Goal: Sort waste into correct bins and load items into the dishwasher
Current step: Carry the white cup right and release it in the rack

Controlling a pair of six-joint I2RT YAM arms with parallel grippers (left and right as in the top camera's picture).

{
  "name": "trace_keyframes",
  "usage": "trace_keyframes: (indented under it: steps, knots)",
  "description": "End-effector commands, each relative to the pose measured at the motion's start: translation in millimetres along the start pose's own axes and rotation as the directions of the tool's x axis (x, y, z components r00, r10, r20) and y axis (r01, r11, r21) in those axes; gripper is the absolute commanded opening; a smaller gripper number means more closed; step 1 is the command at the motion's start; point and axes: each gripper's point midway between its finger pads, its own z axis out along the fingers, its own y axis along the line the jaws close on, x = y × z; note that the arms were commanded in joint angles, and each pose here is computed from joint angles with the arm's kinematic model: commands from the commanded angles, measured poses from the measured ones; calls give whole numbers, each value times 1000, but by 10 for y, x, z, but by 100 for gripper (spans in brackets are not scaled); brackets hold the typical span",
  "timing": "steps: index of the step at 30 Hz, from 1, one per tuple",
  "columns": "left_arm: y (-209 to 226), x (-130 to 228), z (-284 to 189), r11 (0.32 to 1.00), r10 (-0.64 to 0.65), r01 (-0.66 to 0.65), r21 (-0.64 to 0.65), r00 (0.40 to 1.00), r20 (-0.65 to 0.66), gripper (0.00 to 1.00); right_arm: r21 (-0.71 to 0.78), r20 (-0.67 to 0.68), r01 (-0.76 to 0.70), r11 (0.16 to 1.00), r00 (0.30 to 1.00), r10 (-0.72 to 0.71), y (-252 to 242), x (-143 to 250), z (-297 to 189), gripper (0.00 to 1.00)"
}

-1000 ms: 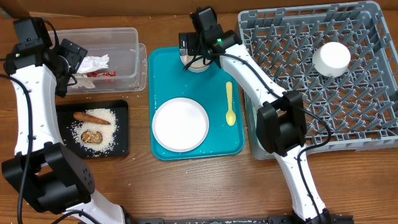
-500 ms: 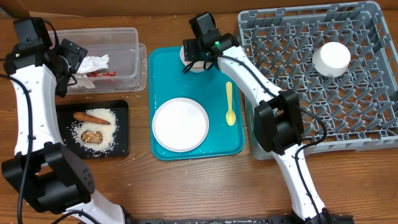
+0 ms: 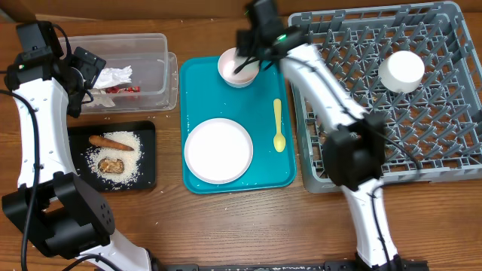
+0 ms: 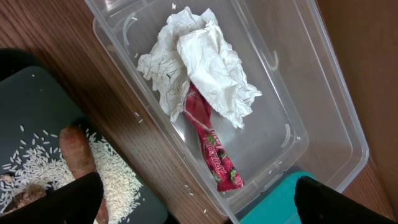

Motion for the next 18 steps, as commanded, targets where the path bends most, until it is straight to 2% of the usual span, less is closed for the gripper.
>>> trace_keyframes:
  steps: [1,3,6,8,9,10,11,13,18]
  knots:
    - [-30,-14,-15,1000,-6,6,5,1000,7,100,-8,270,-93,996,958,92,-460,-1032,-1369,56]
    - [-30,-14,-15,1000,-6,6,5,1000,7,100,31,302,-145,989,945,129,-838,-1150,-1679,56]
    - [-30,-14,-15,1000,-6,6,5,1000,7,100,160,338,-295,942,913,228,-1912,-1197,-2168,55]
    - [-30,-14,-15,1000,-6,6,5,1000,7,100,246,351,-396,885,887,300,-2636,-1101,-2363,56]
    - [-30,-14,-15,1000,-6,6,5,1000,7,100,270,355,-425,864,878,321,-2848,-1055,-2424,56]
    - [-30,-14,-15,1000,-6,6,5,1000,7,100,324,367,-494,807,852,374,-3343,-918,-2582,56]
    - [-30,-14,-15,1000,-6,6,5,1000,7,100,339,372,-513,789,843,388,-3479,-875,-2631,56]
    - [-30,-14,-15,1000,-6,6,5,1000,7,100,401,404,-601,691,793,455,-4128,-618,-2914,56]
    - [-30,-14,-15,1000,-6,6,5,1000,7,100,439,406,-679,588,734,545,-4719,-193,-3091,56]
